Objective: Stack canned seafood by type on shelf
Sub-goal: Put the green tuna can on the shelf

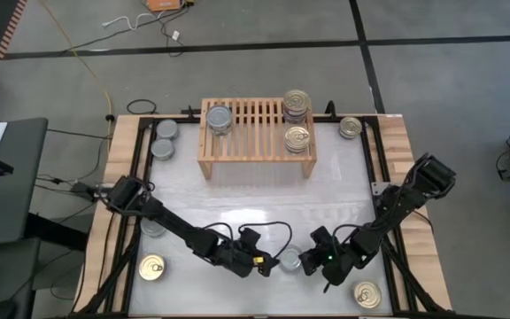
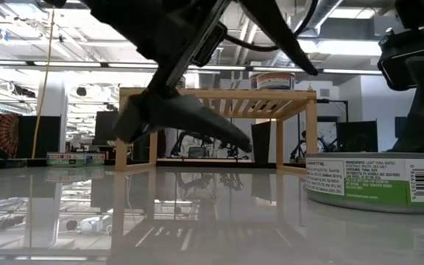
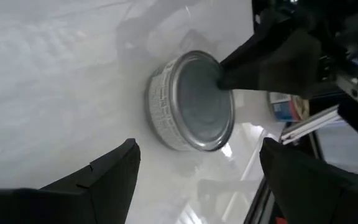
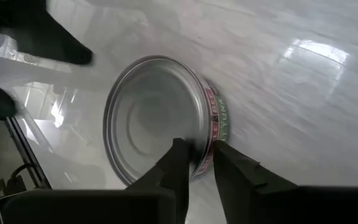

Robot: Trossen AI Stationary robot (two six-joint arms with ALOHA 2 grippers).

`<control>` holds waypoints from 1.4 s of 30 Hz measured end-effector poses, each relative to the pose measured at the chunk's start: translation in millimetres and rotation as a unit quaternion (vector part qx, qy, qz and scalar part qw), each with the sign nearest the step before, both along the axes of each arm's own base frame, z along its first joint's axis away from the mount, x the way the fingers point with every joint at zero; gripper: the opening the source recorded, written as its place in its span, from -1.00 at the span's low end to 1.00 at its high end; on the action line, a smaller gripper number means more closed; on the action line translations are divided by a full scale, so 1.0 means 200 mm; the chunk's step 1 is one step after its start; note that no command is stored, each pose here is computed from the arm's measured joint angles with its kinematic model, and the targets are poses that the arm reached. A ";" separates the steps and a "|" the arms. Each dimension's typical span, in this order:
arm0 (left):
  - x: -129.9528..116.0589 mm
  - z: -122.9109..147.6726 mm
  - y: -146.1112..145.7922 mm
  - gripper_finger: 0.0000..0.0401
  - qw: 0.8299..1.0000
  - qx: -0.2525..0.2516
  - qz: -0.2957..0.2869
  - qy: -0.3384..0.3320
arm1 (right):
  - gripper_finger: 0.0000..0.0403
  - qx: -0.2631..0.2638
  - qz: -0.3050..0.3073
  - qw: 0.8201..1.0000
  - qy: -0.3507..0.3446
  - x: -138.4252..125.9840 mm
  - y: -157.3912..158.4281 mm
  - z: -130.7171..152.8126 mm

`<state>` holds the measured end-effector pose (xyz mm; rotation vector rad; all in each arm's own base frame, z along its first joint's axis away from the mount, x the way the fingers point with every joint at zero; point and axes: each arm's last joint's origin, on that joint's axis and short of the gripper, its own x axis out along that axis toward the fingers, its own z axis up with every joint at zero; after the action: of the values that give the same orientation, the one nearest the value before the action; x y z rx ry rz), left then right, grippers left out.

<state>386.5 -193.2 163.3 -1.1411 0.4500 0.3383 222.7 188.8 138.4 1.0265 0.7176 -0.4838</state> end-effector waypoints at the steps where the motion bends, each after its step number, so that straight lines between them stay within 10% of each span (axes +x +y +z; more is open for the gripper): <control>1: 0.01 -0.02 0.00 0.59 1.000 -0.003 0.000 -0.003 | -0.53 0.001 -0.001 1.000 -0.001 0.00 0.00 0.00; 42: -0.01 -0.08 0.00 0.59 0.997 -0.051 -0.023 0.061 | -0.55 0.044 -0.040 0.997 -0.045 0.16 0.05 -0.08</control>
<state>384.6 -193.3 147.1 -1.2121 0.6057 0.3494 255.3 198.1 123.3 1.1549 0.6245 -0.4754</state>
